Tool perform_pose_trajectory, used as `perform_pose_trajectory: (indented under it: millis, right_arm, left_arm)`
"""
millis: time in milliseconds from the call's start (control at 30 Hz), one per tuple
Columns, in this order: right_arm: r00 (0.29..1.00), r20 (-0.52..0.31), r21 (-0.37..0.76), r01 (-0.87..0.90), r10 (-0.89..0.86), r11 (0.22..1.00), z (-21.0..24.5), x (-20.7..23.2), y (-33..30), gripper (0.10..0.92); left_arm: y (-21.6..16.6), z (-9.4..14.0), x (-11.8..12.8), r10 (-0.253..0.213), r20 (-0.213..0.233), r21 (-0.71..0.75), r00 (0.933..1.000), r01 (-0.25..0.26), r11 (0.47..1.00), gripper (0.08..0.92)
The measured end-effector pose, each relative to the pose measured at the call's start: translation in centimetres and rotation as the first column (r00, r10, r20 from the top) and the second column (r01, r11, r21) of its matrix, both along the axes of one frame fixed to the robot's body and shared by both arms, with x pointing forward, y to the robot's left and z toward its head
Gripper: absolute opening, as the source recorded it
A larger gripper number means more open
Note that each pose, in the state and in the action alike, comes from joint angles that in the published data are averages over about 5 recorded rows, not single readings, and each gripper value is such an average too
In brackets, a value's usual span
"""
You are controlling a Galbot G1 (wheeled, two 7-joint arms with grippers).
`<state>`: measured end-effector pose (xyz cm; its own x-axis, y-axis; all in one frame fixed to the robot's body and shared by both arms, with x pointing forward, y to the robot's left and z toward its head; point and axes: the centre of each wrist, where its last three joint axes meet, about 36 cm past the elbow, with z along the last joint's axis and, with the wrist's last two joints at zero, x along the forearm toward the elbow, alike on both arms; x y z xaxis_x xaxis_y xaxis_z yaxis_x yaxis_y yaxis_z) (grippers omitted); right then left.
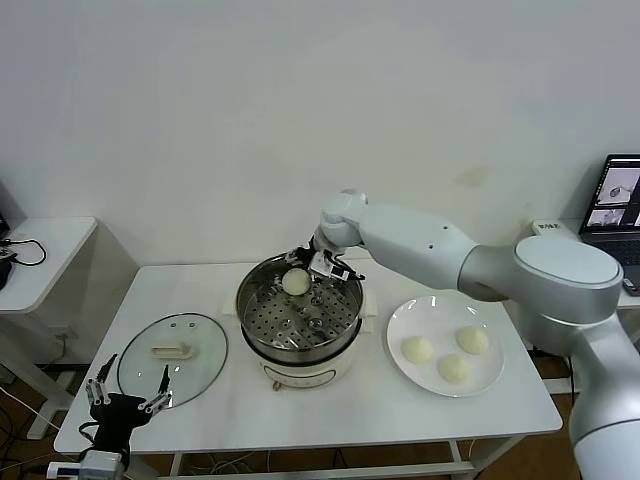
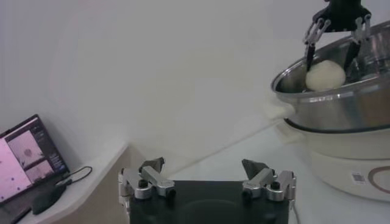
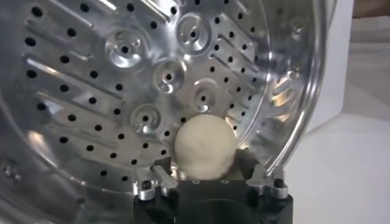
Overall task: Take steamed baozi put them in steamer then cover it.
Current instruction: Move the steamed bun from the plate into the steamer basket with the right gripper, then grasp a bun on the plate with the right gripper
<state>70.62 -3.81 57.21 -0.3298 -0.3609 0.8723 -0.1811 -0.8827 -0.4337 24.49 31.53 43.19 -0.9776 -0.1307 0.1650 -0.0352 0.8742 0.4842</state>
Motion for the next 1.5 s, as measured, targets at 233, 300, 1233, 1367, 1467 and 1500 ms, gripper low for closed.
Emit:
perform_pose_trajectory:
  millis: [233,300,1233,1367,1467,1500]
  right_arm:
    - [0.999,-0.012,0.024,0.048,-0.047,0.999,1.8,-0.3,-0.8,0.822]
    - [0.996,-0.023,0.040,0.086,-0.085,0.995,3.0,-0.6,-1.1,0.823]
    - [0.593,-0.305,0.074,0.795,-0.745,0.602,6.4,-9.2,-26.4,0.823]
    - [0.544,-0.321,0.046,0.827,-0.775,0.561,4.2,-10.3,-28.3,0.823]
    - [0.513,-0.329,0.020,0.843,-0.792,0.538,2.2,-10.9,-29.1,0.823]
    - [0.504,-0.332,0.010,0.847,-0.797,0.531,1.5,-11.1,-29.3,0.823]
  left_arm:
    - [-0.1,0.3,-0.1,-0.007,0.003,0.003,1.0000,0.007,1.000,0.823]
    - [-0.1,0.4,0.0,-0.011,0.006,0.005,0.9999,0.011,1.000,0.823]
    - [-0.1,1.0,1.3,-0.057,0.015,0.024,0.9982,0.057,0.998,0.823]
    - [0.0,1.0,1.4,-0.057,0.010,0.028,0.9983,0.057,0.998,0.823]
    - [0.0,1.0,1.4,-0.055,0.006,0.030,0.9985,0.055,0.998,0.823]
    - [0.0,1.0,1.3,-0.054,0.005,0.030,0.9985,0.054,0.998,0.823]
